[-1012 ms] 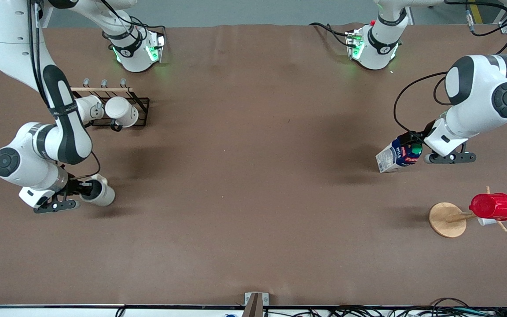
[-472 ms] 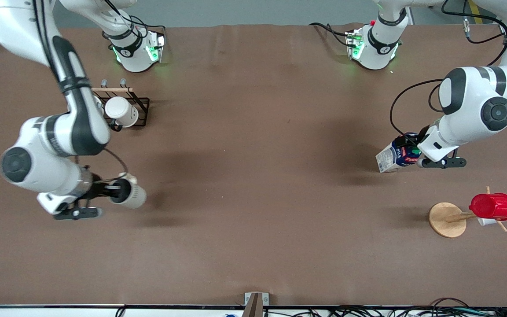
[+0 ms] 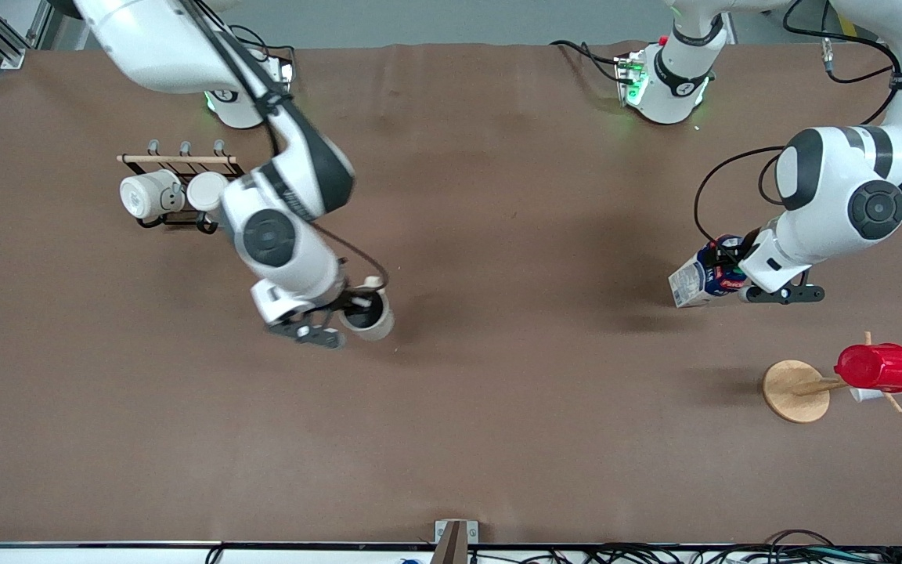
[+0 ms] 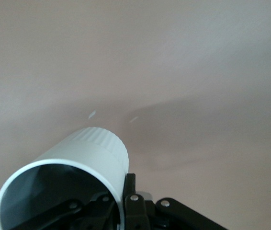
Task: Place cup and milk on table
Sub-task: 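Carry the mug to center with the right gripper while the left lifts the carton, then release the mug and retract the right gripper while the left gripper carries the carton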
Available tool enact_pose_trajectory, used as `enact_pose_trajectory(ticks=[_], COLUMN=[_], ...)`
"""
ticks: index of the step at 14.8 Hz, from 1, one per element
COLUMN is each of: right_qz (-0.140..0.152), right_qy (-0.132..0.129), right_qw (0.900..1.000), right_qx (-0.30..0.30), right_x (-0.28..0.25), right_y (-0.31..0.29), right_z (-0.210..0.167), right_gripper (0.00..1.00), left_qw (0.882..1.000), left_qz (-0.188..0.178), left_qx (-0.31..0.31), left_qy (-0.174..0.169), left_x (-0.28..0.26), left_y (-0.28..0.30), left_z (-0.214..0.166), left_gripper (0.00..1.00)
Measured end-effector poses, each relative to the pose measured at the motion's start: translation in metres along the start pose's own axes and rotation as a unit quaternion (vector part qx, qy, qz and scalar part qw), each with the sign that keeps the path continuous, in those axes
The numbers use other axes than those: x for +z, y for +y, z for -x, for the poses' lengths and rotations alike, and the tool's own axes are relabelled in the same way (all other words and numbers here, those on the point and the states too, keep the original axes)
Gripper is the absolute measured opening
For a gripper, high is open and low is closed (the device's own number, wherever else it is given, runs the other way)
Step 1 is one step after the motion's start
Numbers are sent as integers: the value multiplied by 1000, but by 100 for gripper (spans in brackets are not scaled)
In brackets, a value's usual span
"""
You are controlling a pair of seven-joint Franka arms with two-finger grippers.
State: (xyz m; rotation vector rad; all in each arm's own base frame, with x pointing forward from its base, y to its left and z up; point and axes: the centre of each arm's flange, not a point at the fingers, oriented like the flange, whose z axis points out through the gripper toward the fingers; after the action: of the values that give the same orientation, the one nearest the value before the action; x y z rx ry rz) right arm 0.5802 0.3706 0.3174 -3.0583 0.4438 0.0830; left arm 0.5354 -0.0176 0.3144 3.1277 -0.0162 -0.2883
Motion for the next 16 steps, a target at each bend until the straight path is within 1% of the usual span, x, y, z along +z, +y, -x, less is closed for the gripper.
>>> enact_pose_trajectory(ticks=[1, 2, 3, 5, 7, 8, 9, 10, 11, 12, 14, 16], right_qz=[-5, -7, -8, -2, 5, 7, 8, 9, 9, 11, 16, 15], right_qy=[1, 2, 2, 0, -5, -7, -8, -8, -8, -6, 3, 6], right_qw=[1000, 1000, 1000, 1000, 1000, 1000, 1000, 1000, 1000, 1000, 999, 999], right_qx=[-1, -8, -10, -15, -21, -23, -24, -24, -24, -26, -35, -35], right_x=[12, 26, 40, 64, 81, 85, 87, 88, 88, 89, 89, 86], right_y=[-21, -39, -52, -68, -74, -75, -75, -75, -75, -75, -75, -75], right_z=[20, 39, 55, 76, 88, 91, 91, 91, 91, 91, 90, 88], right_gripper=[4, 4, 4, 4, 4, 4, 4, 7, 7, 14, 31, 50], left_qw=[1000, 1000, 1000, 1000, 1000, 999, 999, 999, 999, 999, 999, 997], left_qz=[0, 0, 0, 0, 1, 1, 1, 0, 0, 0, -1, -2], left_qx=[0, 0, -1, -4, -5, -4, -2, 1, 4, 9, 28, 62], left_qy=[1, 3, 8, 16, 29, 37, 42, 42, 39, 38, 42, 44], left_x=[0, -1, -3, -10, -23, -32, -43, -55, -67, -81, -107, -117], left_y=[0, 0, -1, -4, -5, -4, -2, 1, 5, 11, 32, 70], left_z=[0, -1, -3, -6, -10, -12, -13, -13, -12, -12, -11, -8], left_gripper=[61, 60, 55, 35, 18, 13, 12, 11, 8, 8, 7, 7])
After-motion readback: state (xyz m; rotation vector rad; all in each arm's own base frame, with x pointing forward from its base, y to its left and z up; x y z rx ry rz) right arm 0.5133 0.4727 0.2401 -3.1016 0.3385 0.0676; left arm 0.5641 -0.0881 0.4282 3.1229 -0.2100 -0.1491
